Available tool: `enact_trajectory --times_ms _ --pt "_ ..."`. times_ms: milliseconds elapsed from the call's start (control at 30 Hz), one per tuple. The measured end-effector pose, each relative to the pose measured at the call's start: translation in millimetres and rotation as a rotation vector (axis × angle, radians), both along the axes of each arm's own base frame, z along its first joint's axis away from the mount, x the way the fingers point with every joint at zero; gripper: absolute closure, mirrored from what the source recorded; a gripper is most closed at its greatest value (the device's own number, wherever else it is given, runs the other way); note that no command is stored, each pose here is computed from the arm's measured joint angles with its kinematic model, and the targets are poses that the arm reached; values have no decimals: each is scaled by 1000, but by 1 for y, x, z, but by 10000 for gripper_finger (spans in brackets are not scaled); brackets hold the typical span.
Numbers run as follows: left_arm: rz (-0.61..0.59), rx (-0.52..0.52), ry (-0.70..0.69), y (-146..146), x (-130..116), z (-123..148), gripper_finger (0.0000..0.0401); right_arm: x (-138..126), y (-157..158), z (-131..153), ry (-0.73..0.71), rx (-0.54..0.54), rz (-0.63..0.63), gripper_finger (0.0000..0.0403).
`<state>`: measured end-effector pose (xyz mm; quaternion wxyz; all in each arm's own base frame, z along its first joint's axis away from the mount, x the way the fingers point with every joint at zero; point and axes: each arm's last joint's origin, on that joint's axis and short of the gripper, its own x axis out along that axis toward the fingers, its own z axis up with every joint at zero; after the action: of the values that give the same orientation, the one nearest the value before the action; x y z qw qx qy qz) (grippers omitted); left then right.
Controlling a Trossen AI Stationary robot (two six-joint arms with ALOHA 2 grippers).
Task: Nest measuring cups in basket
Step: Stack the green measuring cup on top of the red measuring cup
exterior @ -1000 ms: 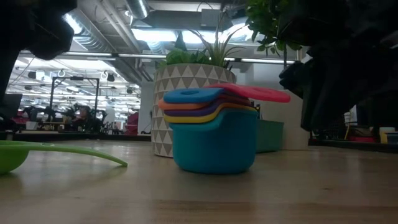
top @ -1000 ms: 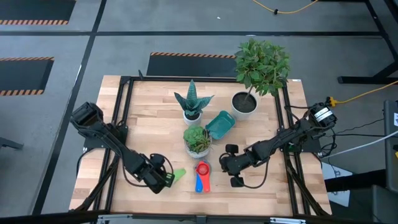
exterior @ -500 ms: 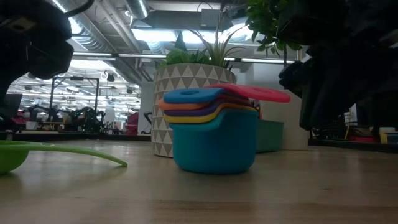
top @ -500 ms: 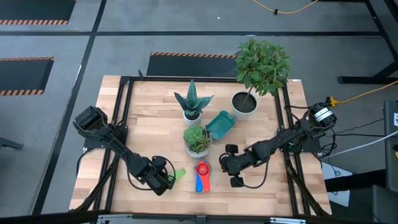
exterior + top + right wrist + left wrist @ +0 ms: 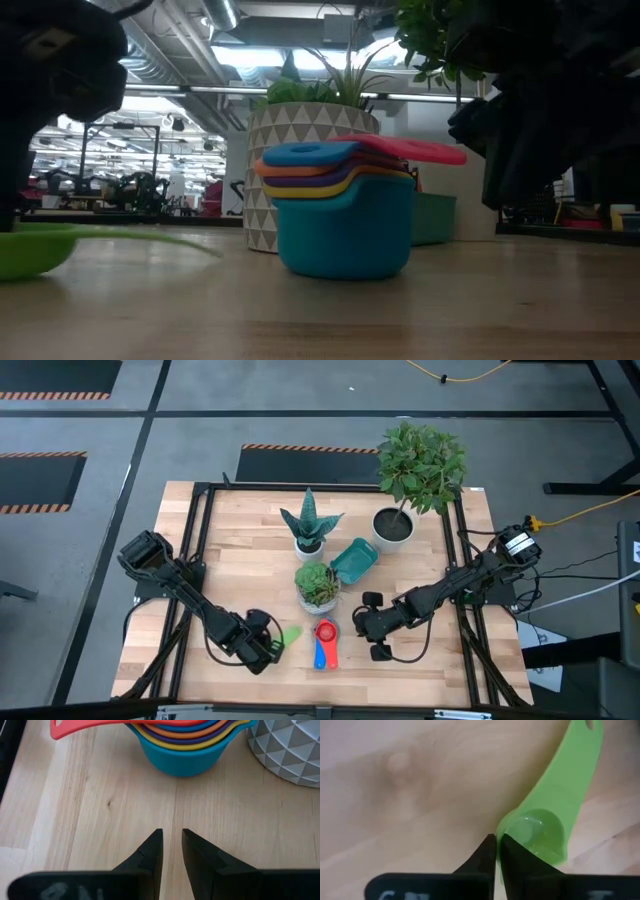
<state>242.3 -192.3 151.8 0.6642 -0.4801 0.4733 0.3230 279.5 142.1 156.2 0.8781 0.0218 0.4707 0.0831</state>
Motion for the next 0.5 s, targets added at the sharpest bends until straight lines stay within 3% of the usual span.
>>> enact_trajectory --times_ms 267,500 --pt "-126 50 -136 2 13 6 396 -4 -2 -3 49 -25 0 327" --pt "-478 79 -282 -3 29 14 398 -6 -3 -4 79 -40 1 327"
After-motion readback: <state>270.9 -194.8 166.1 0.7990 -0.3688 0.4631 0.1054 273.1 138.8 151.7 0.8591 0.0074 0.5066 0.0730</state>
